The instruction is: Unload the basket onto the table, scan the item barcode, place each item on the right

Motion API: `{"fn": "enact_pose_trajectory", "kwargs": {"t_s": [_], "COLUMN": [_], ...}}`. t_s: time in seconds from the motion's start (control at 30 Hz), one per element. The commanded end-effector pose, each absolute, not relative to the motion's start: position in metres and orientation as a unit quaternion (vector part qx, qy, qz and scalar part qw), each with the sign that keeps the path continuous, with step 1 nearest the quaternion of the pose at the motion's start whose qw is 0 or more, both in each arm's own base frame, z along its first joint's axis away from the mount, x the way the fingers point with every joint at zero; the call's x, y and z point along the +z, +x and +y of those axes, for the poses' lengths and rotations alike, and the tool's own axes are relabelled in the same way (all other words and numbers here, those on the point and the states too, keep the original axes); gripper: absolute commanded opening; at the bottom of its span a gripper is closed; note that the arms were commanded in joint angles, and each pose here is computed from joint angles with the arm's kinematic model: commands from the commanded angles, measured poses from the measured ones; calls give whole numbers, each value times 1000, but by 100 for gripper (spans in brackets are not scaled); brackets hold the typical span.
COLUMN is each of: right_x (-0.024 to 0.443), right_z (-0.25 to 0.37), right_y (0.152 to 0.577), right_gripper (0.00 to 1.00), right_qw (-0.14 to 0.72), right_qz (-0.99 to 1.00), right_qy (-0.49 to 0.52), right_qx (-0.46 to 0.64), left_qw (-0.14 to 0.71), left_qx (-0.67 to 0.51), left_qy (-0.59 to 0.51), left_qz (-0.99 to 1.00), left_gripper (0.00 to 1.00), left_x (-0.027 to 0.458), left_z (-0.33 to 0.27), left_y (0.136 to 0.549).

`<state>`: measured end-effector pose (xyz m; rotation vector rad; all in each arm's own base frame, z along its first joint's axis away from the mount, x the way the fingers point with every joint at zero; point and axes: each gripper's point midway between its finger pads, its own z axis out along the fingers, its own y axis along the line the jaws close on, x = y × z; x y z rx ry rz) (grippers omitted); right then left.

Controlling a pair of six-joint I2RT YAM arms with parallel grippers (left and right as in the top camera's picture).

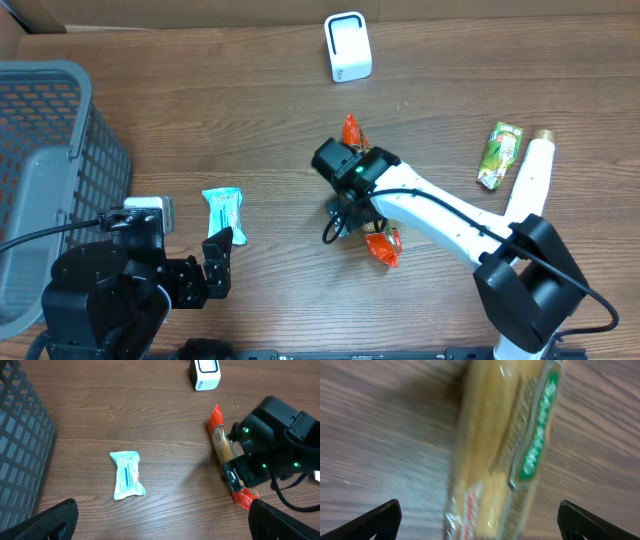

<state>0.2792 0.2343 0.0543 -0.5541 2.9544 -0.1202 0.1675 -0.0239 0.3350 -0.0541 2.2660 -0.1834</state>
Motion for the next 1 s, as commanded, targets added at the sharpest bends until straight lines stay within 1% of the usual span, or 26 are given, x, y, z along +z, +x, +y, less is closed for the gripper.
{"fn": "enact_pose_trajectory", "kwargs": {"t_s": [0.0, 0.2, 0.3, 0.43, 0.5, 0.57, 0.6, 0.63, 0.67, 0.8, 0.87, 0.97], "right_x": [31, 11, 7, 6, 7, 7, 8, 8, 8, 19, 46, 76], "right_z": [227, 201, 186, 187, 188, 187, 187, 186, 185, 193, 210, 222], "right_y": [273, 275, 277, 276, 276, 277, 278, 278, 279, 278, 284, 288], "right_gripper": [99, 98, 85, 70, 50, 33, 19, 11, 5, 4, 4, 4], "right_qw": [33, 8, -4, -30, -38, -43, -46, -48, -50, -56, -36, -6], "right_qz": [982, 985, 988, 987, 986, 986, 986, 986, 986, 979, 963, 944], "right_qy": [-181, -166, -147, -155, -157, -155, -152, -148, -143, -160, -187, -215], "right_qx": [-33, -46, -47, 4, 27, 42, 51, 55, 62, 110, 190, 251], "left_qw": [425, 425, 425, 425, 425, 425, 425, 425, 425, 425, 425, 425], "left_qx": [-66, -66, -66, -66, -66, -66, -66, -66, -66, -66, -66, -66], "left_qy": [-16, -16, -16, -16, -16, -16, -16, -16, -16, -16, -16, -16], "left_qz": [903, 903, 903, 903, 903, 903, 903, 903, 903, 903, 903, 903], "left_gripper": [100, 100, 100, 100, 100, 100, 100, 100, 100, 100, 100, 100], "left_x": [337, 337, 337, 337, 337, 337, 337, 337, 337, 337, 337, 337], "left_z": [-22, -22, -22, -22, -22, -22, -22, -22, -22, -22, -22, -22], "left_y": [167, 167, 167, 167, 167, 167, 167, 167, 167, 167, 167, 167]}}
